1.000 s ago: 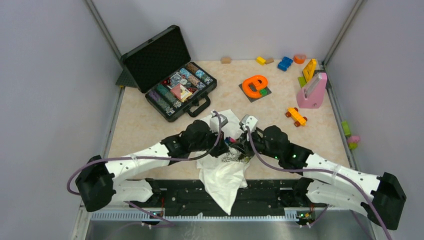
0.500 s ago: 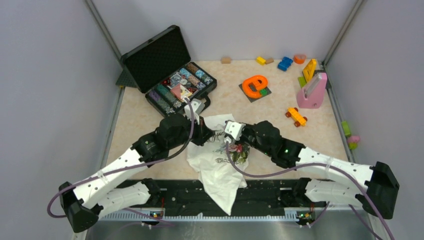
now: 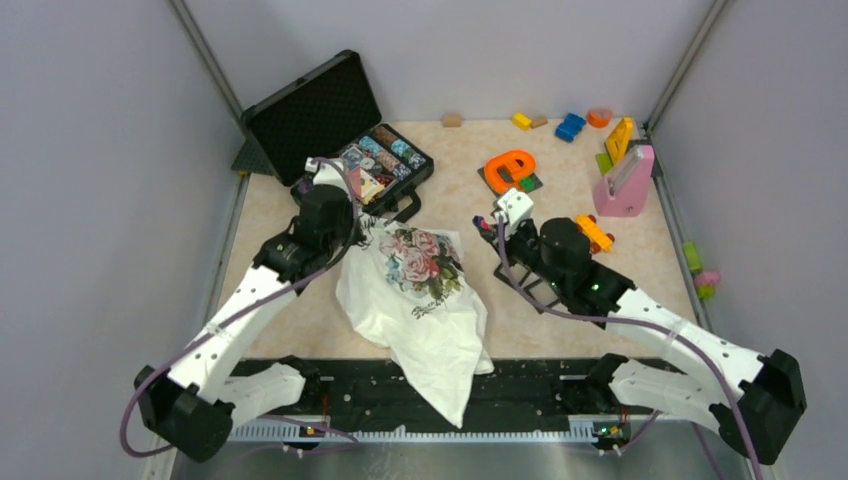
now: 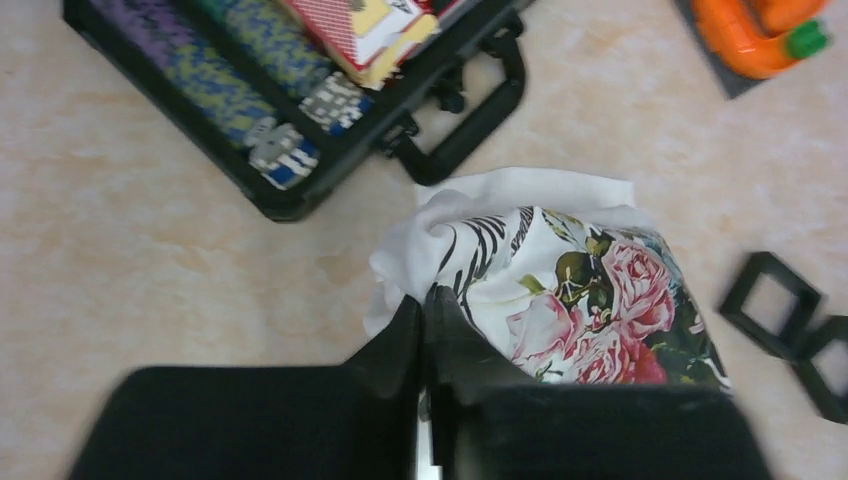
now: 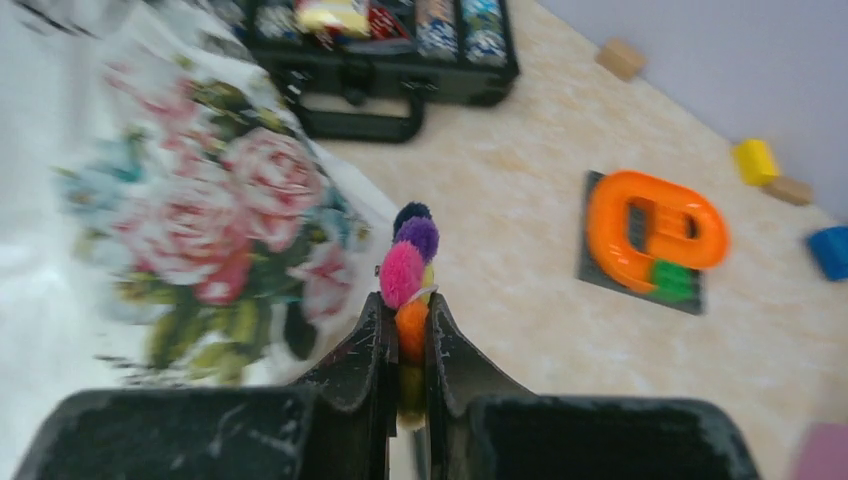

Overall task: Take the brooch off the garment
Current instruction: Remove the brooch from the clothes, then close the brooch.

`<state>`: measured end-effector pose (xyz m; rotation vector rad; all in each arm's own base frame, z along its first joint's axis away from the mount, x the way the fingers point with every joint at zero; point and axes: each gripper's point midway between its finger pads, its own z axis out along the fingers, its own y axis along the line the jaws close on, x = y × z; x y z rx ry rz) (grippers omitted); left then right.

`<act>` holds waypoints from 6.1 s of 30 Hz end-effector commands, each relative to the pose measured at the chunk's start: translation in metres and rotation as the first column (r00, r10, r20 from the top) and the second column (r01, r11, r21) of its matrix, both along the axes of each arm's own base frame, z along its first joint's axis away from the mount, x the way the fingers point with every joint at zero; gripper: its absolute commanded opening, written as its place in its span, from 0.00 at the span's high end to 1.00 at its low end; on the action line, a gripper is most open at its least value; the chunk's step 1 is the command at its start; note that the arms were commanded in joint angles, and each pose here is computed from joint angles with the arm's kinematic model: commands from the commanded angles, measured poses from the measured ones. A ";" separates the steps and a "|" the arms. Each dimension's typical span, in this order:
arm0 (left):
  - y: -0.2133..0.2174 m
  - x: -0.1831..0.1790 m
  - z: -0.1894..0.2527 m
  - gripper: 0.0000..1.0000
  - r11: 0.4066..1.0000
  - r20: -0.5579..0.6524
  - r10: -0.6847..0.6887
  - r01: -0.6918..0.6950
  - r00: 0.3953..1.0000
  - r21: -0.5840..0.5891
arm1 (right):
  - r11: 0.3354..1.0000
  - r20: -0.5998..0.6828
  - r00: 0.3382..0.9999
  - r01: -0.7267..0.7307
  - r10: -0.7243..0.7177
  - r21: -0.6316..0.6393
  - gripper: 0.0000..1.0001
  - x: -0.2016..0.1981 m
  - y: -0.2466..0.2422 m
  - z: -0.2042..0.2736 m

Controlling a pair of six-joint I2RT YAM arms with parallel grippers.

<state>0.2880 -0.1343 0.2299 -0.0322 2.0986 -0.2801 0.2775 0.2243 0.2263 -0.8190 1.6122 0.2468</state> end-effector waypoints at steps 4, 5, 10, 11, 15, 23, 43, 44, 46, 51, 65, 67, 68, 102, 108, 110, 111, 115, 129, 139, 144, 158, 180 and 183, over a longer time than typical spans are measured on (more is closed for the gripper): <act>-0.026 0.035 0.038 0.08 0.985 0.091 -0.134 0.143 0.987 -0.101 | 0.852 -0.461 0.820 -0.060 0.340 0.521 1.00 -0.080 0.057 0.061; -0.041 0.024 0.047 0.07 0.959 0.144 -0.222 0.242 0.964 -0.149 | 0.831 -0.484 0.787 -0.065 0.383 0.552 1.00 -0.090 0.061 0.067; -0.092 -0.061 0.087 0.08 0.656 0.497 -0.516 0.695 0.697 -0.294 | 0.647 -0.410 0.672 -0.135 0.616 0.750 1.00 -0.129 0.072 0.110; -0.096 -0.077 0.090 0.10 0.592 0.539 -0.537 0.746 0.648 -0.307 | 0.623 -0.403 0.658 -0.131 0.637 0.771 1.00 -0.132 0.072 0.115; -0.106 -0.121 0.100 0.21 0.374 0.614 -0.603 0.860 0.510 -0.348 | 0.575 -0.404 0.581 -0.139 0.706 0.806 1.00 -0.141 0.079 0.121; -0.113 -0.147 0.124 0.29 0.170 0.687 -0.627 0.925 0.368 -0.340 | 0.544 -0.357 0.543 -0.232 0.760 0.806 1.00 -0.143 0.091 0.127; -0.130 -0.143 0.110 0.62 0.114 0.624 -0.702 0.920 0.342 -0.376 | 0.513 -0.299 0.592 -0.232 0.748 0.827 1.00 -0.122 0.102 0.124; -0.132 -0.142 0.109 0.62 0.115 0.620 -0.705 0.918 0.344 -0.379 | 0.510 -0.298 0.589 -0.231 0.751 0.829 1.00 -0.122 0.102 0.123; -0.134 -0.139 0.107 0.62 0.122 0.612 -0.707 0.914 0.354 -0.388 | 0.506 -0.299 0.584 -0.229 0.755 0.832 1.00 -0.123 0.103 0.120; -0.136 -0.137 0.109 0.66 0.128 0.615 -0.701 0.912 0.360 -0.389 | 0.508 -0.307 0.577 -0.223 0.757 0.832 1.00 -0.123 0.103 0.114; -0.141 -0.119 0.097 1.00 0.197 0.501 -0.707 0.819 0.500 -0.539 | 0.518 -0.313 0.584 -0.222 0.749 0.826 0.64 -0.126 0.097 0.107; -0.142 -0.118 0.096 1.00 0.195 0.470 -0.712 0.790 0.522 -0.582 | 0.532 -0.317 0.604 -0.214 0.731 0.819 0.59 -0.124 0.094 0.107; -0.143 -0.118 0.096 1.00 0.194 0.452 -0.715 0.772 0.533 -0.605 | 0.539 -0.319 0.618 -0.206 0.719 0.817 0.56 -0.122 0.092 0.109; -0.156 -0.131 0.087 1.00 0.121 0.284 -0.804 0.611 0.522 -0.782 | 0.523 -0.507 0.620 0.176 0.599 0.834 0.66 -0.094 0.083 0.098; -0.158 -0.130 0.085 1.00 0.122 0.280 -0.807 0.611 0.520 -0.782 | 0.542 -0.523 0.616 0.178 0.590 0.821 0.67 -0.094 0.084 0.092; -0.158 -0.129 0.085 1.00 0.122 0.280 -0.808 0.611 0.519 -0.782 | 0.549 -0.528 0.614 0.178 0.586 0.817 0.72 -0.093 0.085 0.090; -0.158 -0.129 0.085 1.00 0.122 0.279 -0.808 0.611 0.519 -0.782 | 0.553 -0.532 0.612 0.180 0.585 0.814 0.74 -0.093 0.085 0.089; -0.158 -0.129 0.086 1.00 0.124 0.284 -0.804 0.614 0.523 -0.779 | 0.558 -0.538 0.613 0.183 0.578 0.809 0.80 -0.093 0.084 0.087; -0.157 -0.128 0.084 1.00 0.133 0.284 -0.798 0.615 0.532 -0.777 | 0.536 -0.507 0.643 0.172 0.575 0.827 0.56 -0.097 0.075 0.096; -0.157 -0.128 0.085 1.00 0.133 0.284 -0.797 0.614 0.533 -0.778 | 0.573 -0.542 0.615 0.172 0.573 0.801 0.65 -0.100 0.079 0.083; -0.157 -0.129 0.085 1.00 0.131 0.285 -0.798 0.616 0.531 -0.777 | 0.582 -0.547 0.616 0.170 0.567 0.795 0.70 -0.099 0.080 0.082; -0.156 -0.128 0.084 1.00 0.135 0.286 -0.795 0.616 0.535 -0.776 | 0.572 -0.536 0.648 0.184 0.541 0.799 0.84 -0.097 0.072 0.087; -0.156 -0.128 0.074 1.00 0.184 0.231 -0.805 0.600 0.546 -0.779 | 0.582 -0.537 0.619 0.154 0.573 0.799 0.61 -0.097 0.087 0.082; -0.155 -0.128 0.074 1.00 0.186 0.231 -0.802 0.599 0.550 -0.779 | 0.582 -0.539 0.620 0.159 0.570 0.797 0.65 -0.097 0.086 0.080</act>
